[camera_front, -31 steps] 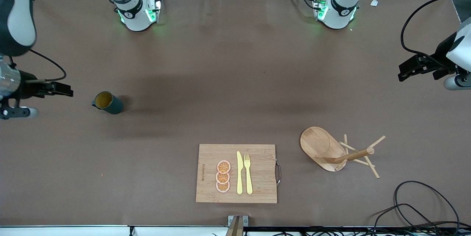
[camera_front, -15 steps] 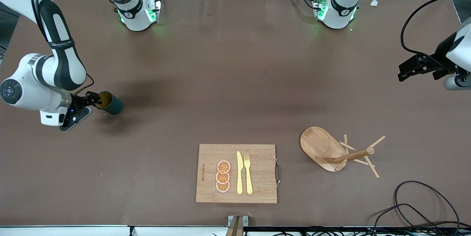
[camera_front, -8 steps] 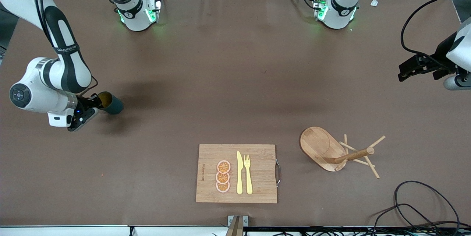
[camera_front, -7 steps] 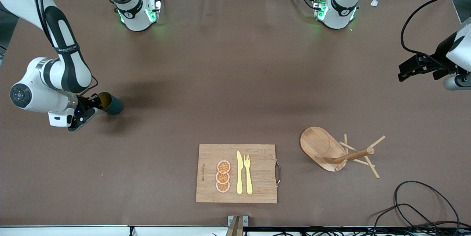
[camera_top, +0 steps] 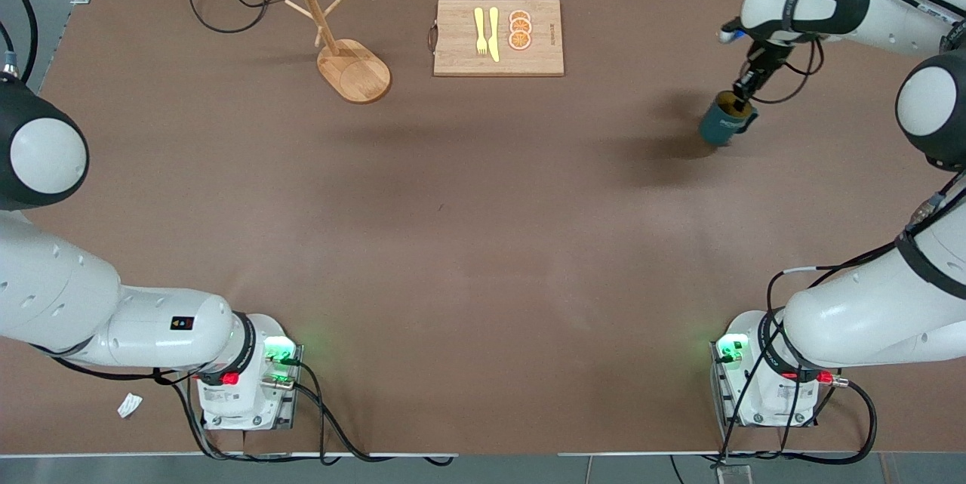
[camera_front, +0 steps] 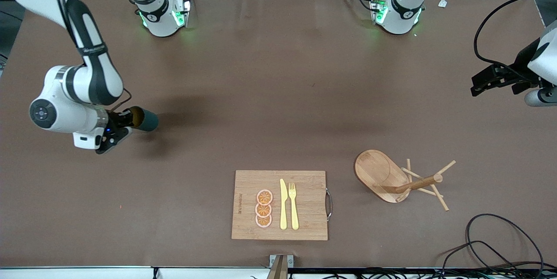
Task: Pass cup and hang on rack
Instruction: 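Lift the mug with the right gripper while the left gripper approaches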
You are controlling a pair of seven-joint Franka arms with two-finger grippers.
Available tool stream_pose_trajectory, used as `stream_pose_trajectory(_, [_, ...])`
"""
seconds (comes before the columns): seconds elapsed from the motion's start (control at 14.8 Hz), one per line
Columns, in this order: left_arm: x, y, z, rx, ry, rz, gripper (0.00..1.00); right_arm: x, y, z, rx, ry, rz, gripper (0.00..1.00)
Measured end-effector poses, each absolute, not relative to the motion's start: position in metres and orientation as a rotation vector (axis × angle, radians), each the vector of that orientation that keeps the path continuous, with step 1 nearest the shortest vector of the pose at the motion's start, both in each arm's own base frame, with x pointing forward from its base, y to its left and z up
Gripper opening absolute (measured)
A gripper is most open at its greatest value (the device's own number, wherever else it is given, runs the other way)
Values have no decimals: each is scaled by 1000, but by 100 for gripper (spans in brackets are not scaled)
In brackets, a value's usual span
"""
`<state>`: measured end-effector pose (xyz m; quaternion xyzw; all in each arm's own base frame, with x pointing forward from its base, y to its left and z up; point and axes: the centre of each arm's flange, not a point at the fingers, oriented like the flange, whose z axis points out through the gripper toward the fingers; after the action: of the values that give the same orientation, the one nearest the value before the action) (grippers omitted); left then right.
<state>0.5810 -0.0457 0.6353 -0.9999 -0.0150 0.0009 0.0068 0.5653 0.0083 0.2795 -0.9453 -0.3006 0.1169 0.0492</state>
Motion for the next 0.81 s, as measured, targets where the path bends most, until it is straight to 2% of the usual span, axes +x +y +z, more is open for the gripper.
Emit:
stream_pose_trajectory(0.41, [581, -46, 635, -3128, -47, 3, 100, 545, 167, 314, -3009, -711, 306, 4])
stream_pose_trajectory(0.81, [581, -45, 635, -3128, -48, 3, 100, 515, 326, 337, -3105, -410, 158, 4])
